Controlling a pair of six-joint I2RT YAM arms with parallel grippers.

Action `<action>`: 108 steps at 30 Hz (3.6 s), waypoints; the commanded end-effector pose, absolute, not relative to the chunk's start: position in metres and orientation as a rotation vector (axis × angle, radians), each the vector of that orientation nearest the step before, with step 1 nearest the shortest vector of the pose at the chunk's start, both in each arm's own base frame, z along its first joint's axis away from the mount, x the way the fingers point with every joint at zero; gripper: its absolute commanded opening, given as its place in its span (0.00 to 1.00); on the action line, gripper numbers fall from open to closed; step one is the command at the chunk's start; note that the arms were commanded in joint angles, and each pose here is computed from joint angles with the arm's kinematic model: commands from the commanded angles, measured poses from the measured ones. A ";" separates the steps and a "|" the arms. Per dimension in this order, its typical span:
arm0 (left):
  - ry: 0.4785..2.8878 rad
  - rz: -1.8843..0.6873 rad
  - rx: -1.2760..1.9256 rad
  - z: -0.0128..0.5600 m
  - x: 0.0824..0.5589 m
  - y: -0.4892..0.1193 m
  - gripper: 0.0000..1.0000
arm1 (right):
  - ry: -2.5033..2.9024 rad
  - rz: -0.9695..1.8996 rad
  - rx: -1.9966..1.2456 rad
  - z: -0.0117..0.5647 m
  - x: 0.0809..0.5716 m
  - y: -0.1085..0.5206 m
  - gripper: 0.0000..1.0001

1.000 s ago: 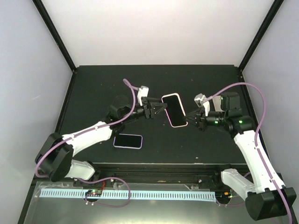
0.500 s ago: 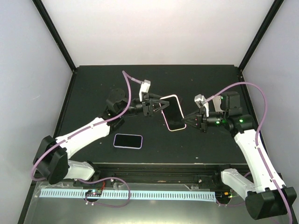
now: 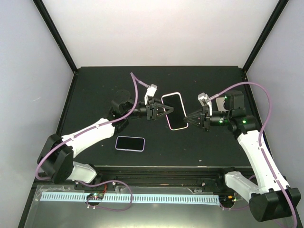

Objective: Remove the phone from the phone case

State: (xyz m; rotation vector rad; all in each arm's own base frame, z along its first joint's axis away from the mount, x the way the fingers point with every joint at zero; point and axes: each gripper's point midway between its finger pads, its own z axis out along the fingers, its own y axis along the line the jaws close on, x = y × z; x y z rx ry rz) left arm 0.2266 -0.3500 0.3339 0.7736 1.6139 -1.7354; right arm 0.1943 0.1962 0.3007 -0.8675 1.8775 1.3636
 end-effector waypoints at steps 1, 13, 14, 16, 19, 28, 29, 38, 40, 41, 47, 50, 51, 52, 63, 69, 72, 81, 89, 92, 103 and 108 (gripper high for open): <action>1.558 -1.753 0.805 0.344 0.225 -0.347 0.26 | 1.800 1.385 -0.913 0.312 0.193 0.199 0.01; 1.550 -1.736 0.809 0.352 0.232 -0.335 0.08 | 1.797 1.352 -0.923 0.310 0.190 0.197 0.04; 1.541 -1.734 0.817 0.354 0.231 -0.333 0.07 | 1.796 1.351 -0.933 0.310 0.188 0.197 0.12; 1.523 -1.737 0.848 0.359 0.228 -0.331 0.07 | 1.766 1.312 -0.999 0.312 0.183 0.196 0.29; 1.492 -1.733 0.901 0.367 0.223 -0.327 0.06 | 1.753 1.217 -1.103 0.310 0.177 0.193 0.42; 1.345 -1.681 1.090 0.398 0.191 -0.308 0.02 | 1.674 1.113 -1.352 0.298 0.153 0.197 0.49; 1.331 -1.675 1.106 0.401 0.188 -0.306 0.01 | 1.671 1.105 -1.364 0.298 0.152 0.200 0.48; 1.294 -1.661 1.171 0.403 0.175 -0.302 0.01 | 1.591 1.138 -1.474 0.306 0.128 0.220 0.45; 1.284 -1.663 1.181 0.403 0.173 -0.302 0.02 | 1.577 1.151 -1.501 0.308 0.123 0.223 0.44; 1.284 -1.663 1.183 0.403 0.172 -0.302 0.02 | 1.574 1.158 -1.509 0.309 0.121 0.225 0.42; 1.287 -1.667 1.187 0.401 0.172 -0.303 0.02 | 1.563 1.170 -1.502 0.316 0.119 0.233 0.35; 1.286 -1.672 1.194 0.400 0.171 -0.304 0.02 | 1.568 1.160 -1.503 0.315 0.120 0.233 0.31; 1.286 -1.673 1.196 0.399 0.170 -0.304 0.01 | 1.568 1.158 -1.503 0.316 0.121 0.234 0.30; 1.285 -1.675 1.199 0.399 0.170 -0.305 0.01 | 1.569 1.156 -1.503 0.315 0.121 0.234 0.30; 1.249 -1.703 1.270 0.400 0.154 -0.306 0.01 | 1.551 1.147 -1.526 0.314 0.121 0.234 0.17; 1.261 -1.728 1.285 0.397 0.152 -0.308 0.02 | 1.530 1.070 -1.593 0.308 0.119 0.229 0.05; 1.260 -1.745 1.303 0.396 0.149 -0.310 0.02 | 1.523 1.039 -1.603 0.306 0.120 0.228 0.02; 1.289 -1.713 1.275 0.391 0.156 -0.314 0.02 | 1.519 1.105 -1.588 0.310 0.112 0.228 0.33; 1.299 -1.700 1.265 0.390 0.159 -0.316 0.02 | 1.568 1.142 -1.562 0.307 0.114 0.232 0.34; 1.298 -1.693 1.261 0.390 0.160 -0.316 0.02 | 1.574 1.143 -1.554 0.306 0.115 0.234 0.37; 1.309 -1.696 1.252 0.391 0.161 -0.315 0.02 | 1.548 1.119 -1.593 0.304 0.111 0.237 0.27; 1.338 -1.753 1.253 0.392 0.160 -0.317 0.01 | 1.499 1.065 -1.671 0.297 0.106 0.236 0.22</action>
